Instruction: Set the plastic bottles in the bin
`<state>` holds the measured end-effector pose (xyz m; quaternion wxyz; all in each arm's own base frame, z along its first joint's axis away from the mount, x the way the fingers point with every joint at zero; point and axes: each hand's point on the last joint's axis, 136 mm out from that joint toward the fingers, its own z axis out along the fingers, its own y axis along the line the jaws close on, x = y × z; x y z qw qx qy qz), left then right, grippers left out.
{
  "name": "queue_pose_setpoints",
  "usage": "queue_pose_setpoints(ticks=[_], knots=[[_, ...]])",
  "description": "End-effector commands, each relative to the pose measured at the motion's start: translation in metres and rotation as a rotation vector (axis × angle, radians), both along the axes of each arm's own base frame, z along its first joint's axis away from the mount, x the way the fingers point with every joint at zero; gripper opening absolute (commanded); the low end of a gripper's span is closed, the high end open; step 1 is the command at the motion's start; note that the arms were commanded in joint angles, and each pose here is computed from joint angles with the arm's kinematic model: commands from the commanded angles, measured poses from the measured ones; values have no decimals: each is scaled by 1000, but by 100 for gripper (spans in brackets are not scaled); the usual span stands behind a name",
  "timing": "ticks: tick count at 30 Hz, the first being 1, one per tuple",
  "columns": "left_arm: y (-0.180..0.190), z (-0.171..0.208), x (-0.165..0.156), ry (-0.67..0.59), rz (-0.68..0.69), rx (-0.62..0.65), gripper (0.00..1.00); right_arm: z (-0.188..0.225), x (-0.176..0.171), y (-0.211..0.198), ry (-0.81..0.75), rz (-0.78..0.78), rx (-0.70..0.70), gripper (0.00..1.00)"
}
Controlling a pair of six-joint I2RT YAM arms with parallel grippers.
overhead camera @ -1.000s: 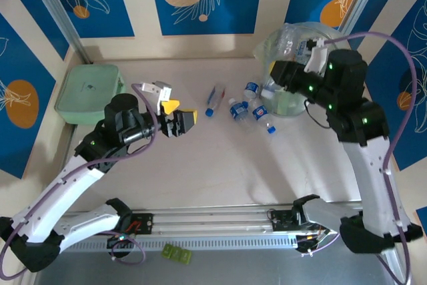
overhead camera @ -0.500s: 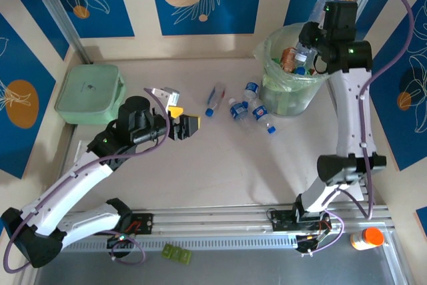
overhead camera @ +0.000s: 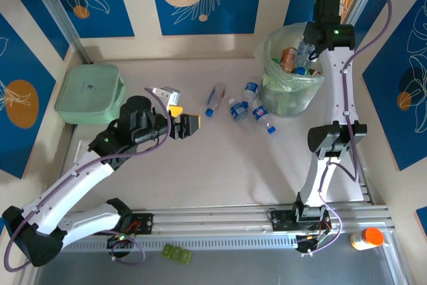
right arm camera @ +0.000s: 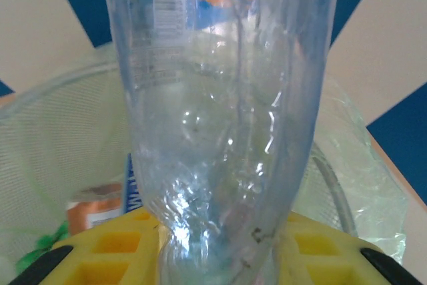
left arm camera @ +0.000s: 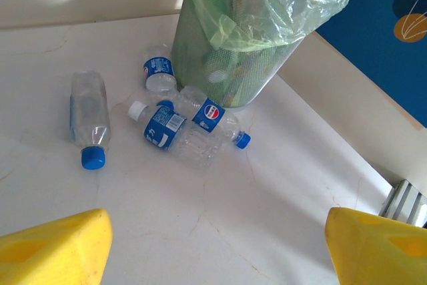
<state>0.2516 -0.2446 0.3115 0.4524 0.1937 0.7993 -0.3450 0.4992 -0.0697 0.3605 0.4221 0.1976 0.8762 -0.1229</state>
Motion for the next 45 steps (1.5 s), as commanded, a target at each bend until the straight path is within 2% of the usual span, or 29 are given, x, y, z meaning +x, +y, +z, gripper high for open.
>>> queue_pose_setpoints(ticks=[1,12,17,22,28,33,36,42,45], knots=[[-3,1,0,-24,-3,4,83,-8,-2,-13,36,-38,-10,33],[-1,1,3,-30,11,19,84,-83,-14,-5,239,-78,92,36],[-2,0,5,-30,13,21,84,-100,-11,-3,271,-72,134,45],[-2,-1,6,-30,17,26,84,-81,-7,0,243,-45,116,61],[-1,0,7,-33,26,29,85,-43,-14,-1,152,-51,92,67],[1,2,7,-41,32,34,85,-17,-20,5,80,-30,78,68],[2,2,7,-43,36,36,85,-15,-21,6,67,-25,88,64],[4,1,8,-47,49,42,85,-36,-20,5,113,-26,107,48],[6,2,8,-51,53,42,85,-53,-18,-3,142,-38,136,45]])
